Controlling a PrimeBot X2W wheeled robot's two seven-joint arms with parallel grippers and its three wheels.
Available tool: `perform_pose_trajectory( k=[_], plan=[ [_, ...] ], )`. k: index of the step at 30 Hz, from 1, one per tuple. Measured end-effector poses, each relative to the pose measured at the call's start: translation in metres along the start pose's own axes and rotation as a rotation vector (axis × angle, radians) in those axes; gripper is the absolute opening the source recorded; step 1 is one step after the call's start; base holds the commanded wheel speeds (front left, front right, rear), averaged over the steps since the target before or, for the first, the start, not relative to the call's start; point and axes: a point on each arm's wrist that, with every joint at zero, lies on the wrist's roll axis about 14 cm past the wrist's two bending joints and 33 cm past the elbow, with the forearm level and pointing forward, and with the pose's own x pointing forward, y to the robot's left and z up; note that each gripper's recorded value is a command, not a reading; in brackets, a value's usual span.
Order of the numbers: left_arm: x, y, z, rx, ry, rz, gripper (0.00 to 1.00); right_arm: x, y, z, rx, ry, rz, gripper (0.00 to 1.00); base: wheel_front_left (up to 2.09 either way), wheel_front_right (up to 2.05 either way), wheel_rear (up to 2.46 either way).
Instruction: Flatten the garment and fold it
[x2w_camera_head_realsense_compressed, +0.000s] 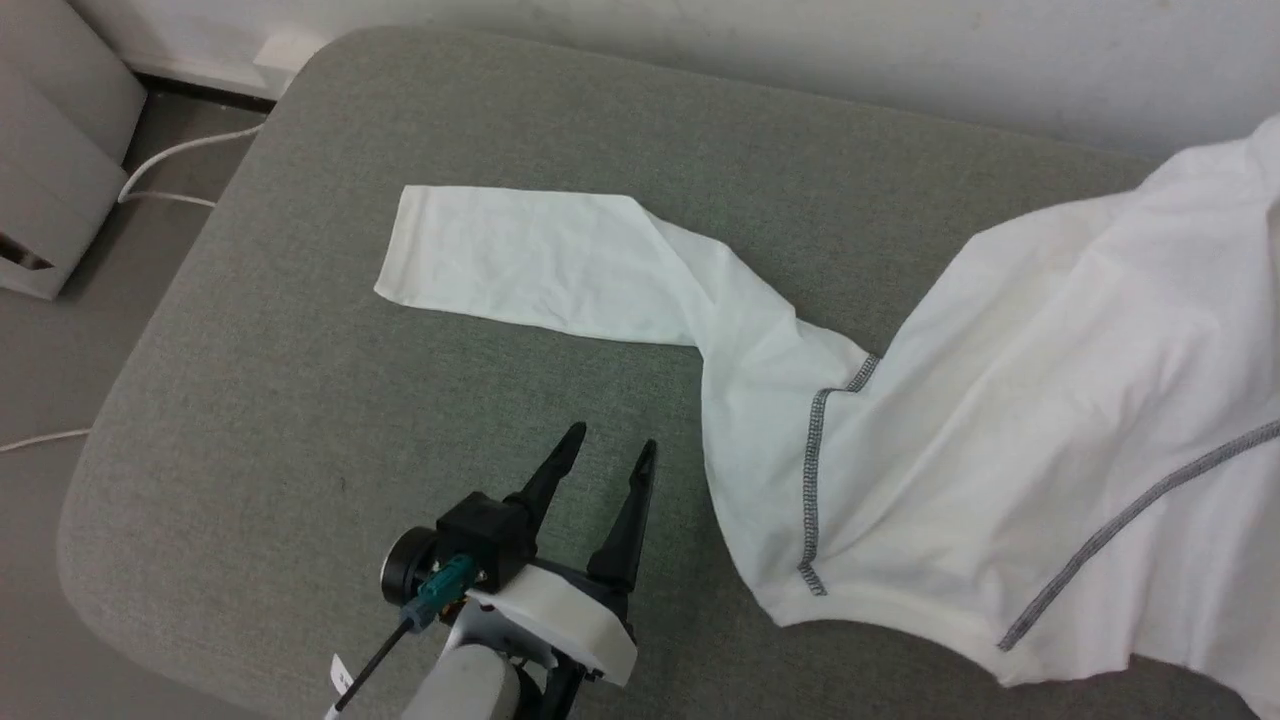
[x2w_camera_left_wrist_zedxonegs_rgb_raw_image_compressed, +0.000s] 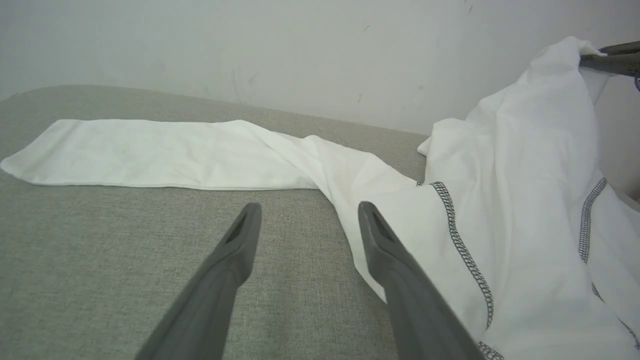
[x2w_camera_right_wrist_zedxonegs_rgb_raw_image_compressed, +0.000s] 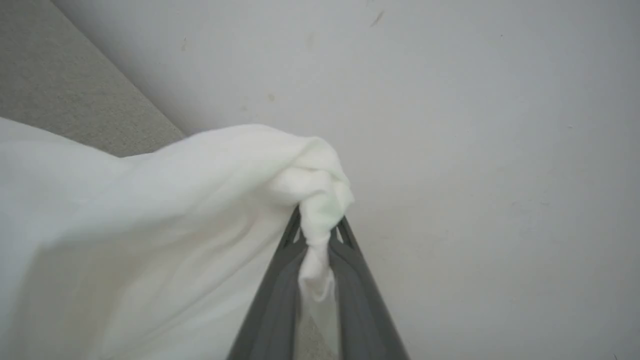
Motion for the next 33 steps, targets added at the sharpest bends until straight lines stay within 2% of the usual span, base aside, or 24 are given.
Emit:
perform_pose_trajectory(
  k=[5,8,9,10,11,14,18,25,30,33],
  plan=[
    [0.011,0.0,-0.003,0.001,0.013,-0.008,1.0,0.028,-0.009,0.026,-0.073,-0.098,-0.03,0.0,0.0,0.0,0.0],
    [0.015,0.001,-0.009,0.002,0.03,-0.007,1.0,0.045,0.012,0.008,-0.087,-0.04,0.017,0.0,0.0,0.0,0.0],
    [0.015,0.001,-0.01,0.003,0.036,-0.005,1.0,0.049,0.024,-0.003,-0.07,-0.009,0.045,0.27,0.0,0.0,0.0],
    [0.015,0.002,-0.012,0.002,0.04,-0.002,1.0,0.051,0.037,-0.012,-0.056,0.017,0.073,0.89,0.0,0.0,0.0],
    [0.015,0.003,-0.014,-0.001,0.046,0.002,1.0,0.053,0.047,-0.021,-0.04,0.042,0.096,1.0,0.0,0.0,0.0],
    [0.014,0.003,-0.016,-0.004,0.052,0.005,1.0,0.05,0.071,-0.033,0.024,0.073,0.145,1.0,0.0,0.0,0.0],
    [0.013,0.003,-0.014,-0.003,0.047,0.002,1.0,0.042,0.08,-0.031,0.101,0.049,0.16,1.0,0.0,0.0,0.0],
    [0.009,0.002,-0.004,-0.01,0.013,-0.01,1.0,0.012,0.067,-0.004,0.285,-0.092,0.113,1.0,0.0,0.0,0.0],
    [0.0,-0.008,-0.003,-0.035,0.006,-0.035,1.0,-0.029,0.039,0.006,0.417,-0.234,0.02,1.0,0.0,0.0,0.0],
    [-0.004,-0.015,-0.006,-0.052,0.017,-0.058,1.0,-0.056,0.039,0.0,0.491,-0.274,-0.008,1.0,0.0,0.0,0.0]
  ],
)
